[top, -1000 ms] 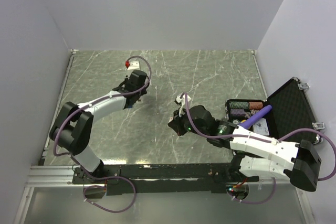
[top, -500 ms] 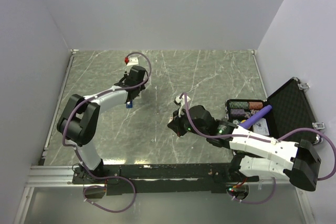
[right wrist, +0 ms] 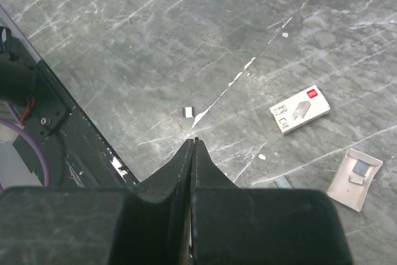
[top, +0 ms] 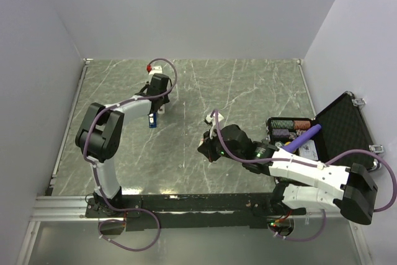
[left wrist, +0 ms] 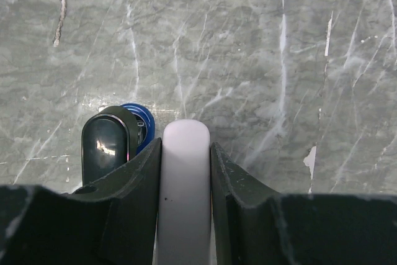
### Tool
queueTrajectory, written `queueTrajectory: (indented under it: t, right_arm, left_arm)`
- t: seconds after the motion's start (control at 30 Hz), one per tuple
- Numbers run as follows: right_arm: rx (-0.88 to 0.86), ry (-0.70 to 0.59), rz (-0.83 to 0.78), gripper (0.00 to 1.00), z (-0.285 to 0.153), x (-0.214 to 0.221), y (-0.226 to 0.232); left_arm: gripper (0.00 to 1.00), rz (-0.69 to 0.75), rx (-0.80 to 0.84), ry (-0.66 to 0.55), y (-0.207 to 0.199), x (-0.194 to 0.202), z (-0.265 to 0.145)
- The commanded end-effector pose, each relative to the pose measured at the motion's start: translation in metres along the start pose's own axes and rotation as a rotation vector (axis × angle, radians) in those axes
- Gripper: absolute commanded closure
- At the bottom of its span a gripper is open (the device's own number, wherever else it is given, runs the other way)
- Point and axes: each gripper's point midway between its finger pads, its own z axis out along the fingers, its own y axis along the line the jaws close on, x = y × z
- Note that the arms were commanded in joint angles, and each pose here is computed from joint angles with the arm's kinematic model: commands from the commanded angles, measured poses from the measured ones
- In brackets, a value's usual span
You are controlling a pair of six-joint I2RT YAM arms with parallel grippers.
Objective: Unload the staples from the stapler
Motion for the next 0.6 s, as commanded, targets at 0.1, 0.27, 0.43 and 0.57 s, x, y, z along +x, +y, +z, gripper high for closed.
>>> queueTrajectory:
  t: [0.1,0.27,0.43,0.57]
  right_arm:
    - [-0.007,-0.002,0.016,1.0,0.003,0.001,0.003]
    - [-0.011,0.003,0.021,1.0,0.005,0.002,0.004]
    - [-0.013,0.004,0.027,1.0,0.006,0.003,0.004]
    - [-0.013,0.003,0.031,1.0,0.006,0.003,0.004]
  left_arm:
    - [0.84,-0.069,0.071,-0.008,-0.011,0.001,-0.002]
    - [0.71,-0.088,0.08,0.005,-0.008,0.009,-0.007]
    - [0.6,-0.104,0.089,0.017,-0.008,0.013,-0.012]
    - [0.55,-0.108,0.09,0.034,-0.009,0.02,-0.018]
